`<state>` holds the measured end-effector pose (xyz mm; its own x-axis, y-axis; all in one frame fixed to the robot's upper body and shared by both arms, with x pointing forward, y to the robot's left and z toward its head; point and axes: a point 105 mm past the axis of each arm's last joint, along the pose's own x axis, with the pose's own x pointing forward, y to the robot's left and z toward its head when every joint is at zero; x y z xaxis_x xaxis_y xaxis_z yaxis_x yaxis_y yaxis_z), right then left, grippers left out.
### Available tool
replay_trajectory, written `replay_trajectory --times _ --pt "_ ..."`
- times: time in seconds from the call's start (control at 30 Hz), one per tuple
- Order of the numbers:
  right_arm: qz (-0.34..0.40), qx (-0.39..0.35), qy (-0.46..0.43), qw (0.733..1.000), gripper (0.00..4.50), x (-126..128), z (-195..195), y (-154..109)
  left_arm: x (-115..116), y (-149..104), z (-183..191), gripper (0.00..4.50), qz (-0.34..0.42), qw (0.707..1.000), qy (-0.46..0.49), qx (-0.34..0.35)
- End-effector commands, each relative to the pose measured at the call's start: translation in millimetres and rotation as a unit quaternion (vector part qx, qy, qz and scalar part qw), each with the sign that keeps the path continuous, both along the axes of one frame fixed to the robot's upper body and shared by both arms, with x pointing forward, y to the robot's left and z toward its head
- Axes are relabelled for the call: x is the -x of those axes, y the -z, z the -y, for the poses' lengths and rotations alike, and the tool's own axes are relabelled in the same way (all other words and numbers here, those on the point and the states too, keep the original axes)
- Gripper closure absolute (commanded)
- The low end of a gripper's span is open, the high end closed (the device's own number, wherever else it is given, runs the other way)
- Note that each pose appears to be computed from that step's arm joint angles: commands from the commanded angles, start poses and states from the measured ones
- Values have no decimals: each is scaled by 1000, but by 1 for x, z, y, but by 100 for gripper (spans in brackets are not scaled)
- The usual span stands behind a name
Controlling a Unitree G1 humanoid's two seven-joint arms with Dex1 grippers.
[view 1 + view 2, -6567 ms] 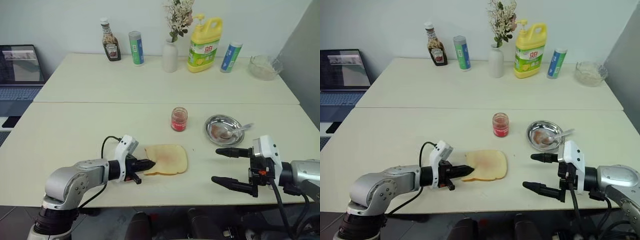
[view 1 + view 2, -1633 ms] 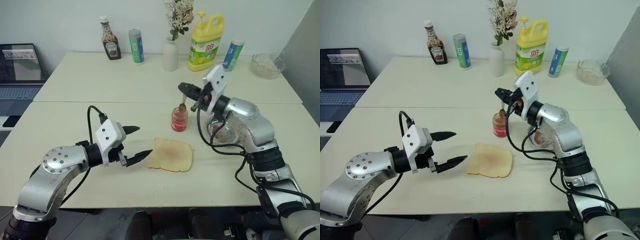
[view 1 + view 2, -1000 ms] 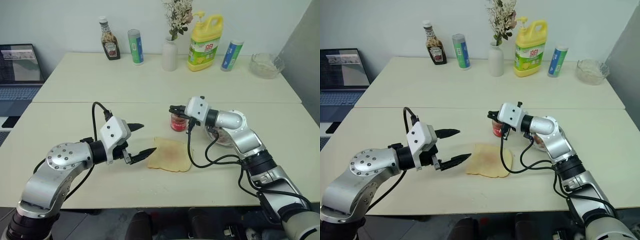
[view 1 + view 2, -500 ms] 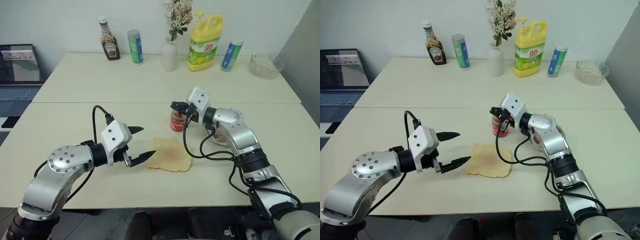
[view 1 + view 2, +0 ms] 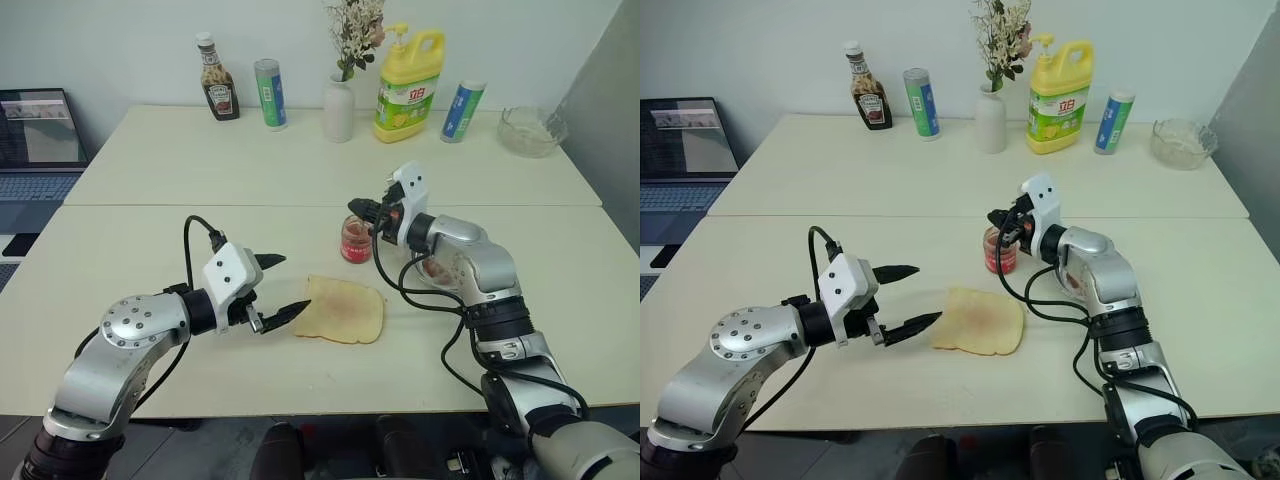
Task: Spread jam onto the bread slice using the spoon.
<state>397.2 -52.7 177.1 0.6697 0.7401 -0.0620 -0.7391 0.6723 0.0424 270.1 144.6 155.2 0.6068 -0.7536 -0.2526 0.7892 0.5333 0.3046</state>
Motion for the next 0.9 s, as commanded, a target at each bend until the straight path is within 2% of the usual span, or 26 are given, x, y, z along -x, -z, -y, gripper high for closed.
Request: replay_trajectory --times 0.03,0.5,0.9 --pt "-8 -43 14 999 447 -5 4 -15 -3 -13 1 0 33 999 -1 1" --pt "-44 -154 23 987 447 -5 4 -43 -4 -14 3 0 39 999 4 -3" --pt "-83 -211 45 973 447 -7 15 -47 -6 -13 3 0 45 999 4 -7"
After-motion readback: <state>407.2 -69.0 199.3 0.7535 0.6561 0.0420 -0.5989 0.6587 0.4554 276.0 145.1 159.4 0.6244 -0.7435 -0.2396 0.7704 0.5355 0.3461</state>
